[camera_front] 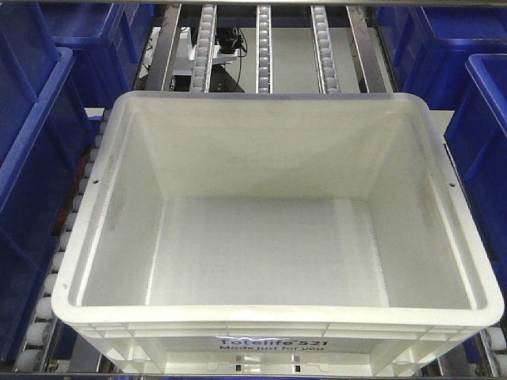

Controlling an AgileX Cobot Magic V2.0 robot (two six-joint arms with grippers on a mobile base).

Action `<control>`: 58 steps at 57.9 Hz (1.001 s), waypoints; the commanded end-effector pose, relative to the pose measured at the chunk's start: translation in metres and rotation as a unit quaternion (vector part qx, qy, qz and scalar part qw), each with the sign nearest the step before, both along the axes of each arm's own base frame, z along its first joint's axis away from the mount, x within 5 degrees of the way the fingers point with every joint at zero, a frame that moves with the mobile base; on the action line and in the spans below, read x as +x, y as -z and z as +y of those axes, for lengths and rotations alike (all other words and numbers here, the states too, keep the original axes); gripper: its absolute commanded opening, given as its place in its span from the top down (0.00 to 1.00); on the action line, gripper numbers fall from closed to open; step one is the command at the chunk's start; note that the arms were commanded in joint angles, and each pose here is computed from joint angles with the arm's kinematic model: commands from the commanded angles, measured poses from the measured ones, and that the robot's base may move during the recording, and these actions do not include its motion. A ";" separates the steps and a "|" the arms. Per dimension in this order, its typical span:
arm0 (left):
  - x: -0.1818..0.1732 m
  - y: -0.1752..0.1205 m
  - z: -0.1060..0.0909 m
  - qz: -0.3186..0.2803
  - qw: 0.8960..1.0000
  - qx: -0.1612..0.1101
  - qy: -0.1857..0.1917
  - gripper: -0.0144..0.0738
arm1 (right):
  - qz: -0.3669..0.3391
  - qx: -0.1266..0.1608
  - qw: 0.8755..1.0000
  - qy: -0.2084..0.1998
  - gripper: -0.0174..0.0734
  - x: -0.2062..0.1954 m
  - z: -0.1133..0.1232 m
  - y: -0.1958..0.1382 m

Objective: Move bin from left to right shelf

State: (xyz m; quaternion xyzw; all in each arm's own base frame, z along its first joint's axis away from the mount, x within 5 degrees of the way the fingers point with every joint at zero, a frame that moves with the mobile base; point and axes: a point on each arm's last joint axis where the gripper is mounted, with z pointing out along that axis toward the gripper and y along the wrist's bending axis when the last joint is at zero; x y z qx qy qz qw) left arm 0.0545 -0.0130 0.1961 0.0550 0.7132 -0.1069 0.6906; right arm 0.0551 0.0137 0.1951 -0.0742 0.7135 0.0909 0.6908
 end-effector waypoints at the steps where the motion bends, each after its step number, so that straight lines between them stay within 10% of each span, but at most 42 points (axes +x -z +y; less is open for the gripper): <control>1: 0.000 0.000 0.000 -0.029 1.000 -0.012 0.001 0.84 | -0.034 0.002 0.999 0.006 0.82 0.000 -0.001 -0.001; 58: 0.000 -0.008 0.001 -0.068 0.997 -0.025 -0.001 0.84 | -0.086 -0.035 0.996 0.014 0.82 0.000 -0.002 -0.009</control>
